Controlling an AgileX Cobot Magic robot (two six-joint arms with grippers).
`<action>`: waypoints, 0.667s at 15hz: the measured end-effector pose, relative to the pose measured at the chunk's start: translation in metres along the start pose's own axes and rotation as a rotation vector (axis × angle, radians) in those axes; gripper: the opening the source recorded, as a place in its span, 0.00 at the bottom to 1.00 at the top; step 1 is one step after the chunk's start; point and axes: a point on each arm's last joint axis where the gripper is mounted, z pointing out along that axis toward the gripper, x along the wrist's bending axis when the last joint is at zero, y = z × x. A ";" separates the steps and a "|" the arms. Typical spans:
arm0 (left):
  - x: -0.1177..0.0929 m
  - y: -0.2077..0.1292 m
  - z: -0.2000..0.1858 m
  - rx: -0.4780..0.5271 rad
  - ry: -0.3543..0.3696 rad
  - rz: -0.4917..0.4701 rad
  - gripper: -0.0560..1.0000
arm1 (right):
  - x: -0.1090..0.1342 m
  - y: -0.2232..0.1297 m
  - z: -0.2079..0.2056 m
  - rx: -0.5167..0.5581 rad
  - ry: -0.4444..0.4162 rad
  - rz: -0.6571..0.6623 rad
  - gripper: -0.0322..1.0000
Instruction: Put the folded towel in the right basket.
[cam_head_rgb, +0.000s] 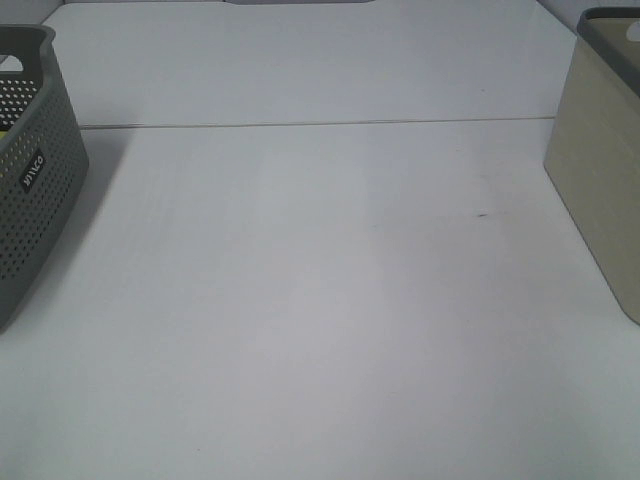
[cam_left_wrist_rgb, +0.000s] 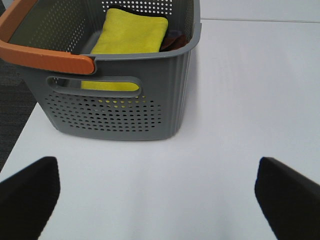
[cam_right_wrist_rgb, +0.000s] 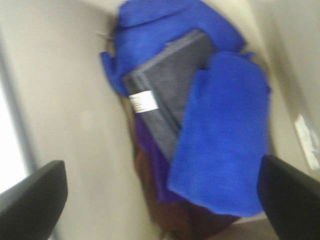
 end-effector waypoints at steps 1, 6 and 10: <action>0.000 0.000 0.000 0.000 0.000 0.000 0.99 | 0.061 -0.010 -0.010 -0.014 0.039 -0.113 0.98; 0.000 0.000 0.000 0.000 0.000 0.000 0.99 | 0.123 -0.043 -0.045 -0.049 0.067 -0.267 0.98; 0.000 0.000 0.000 0.000 0.000 0.000 0.99 | 0.098 -0.127 -0.091 -0.029 0.047 -0.257 0.98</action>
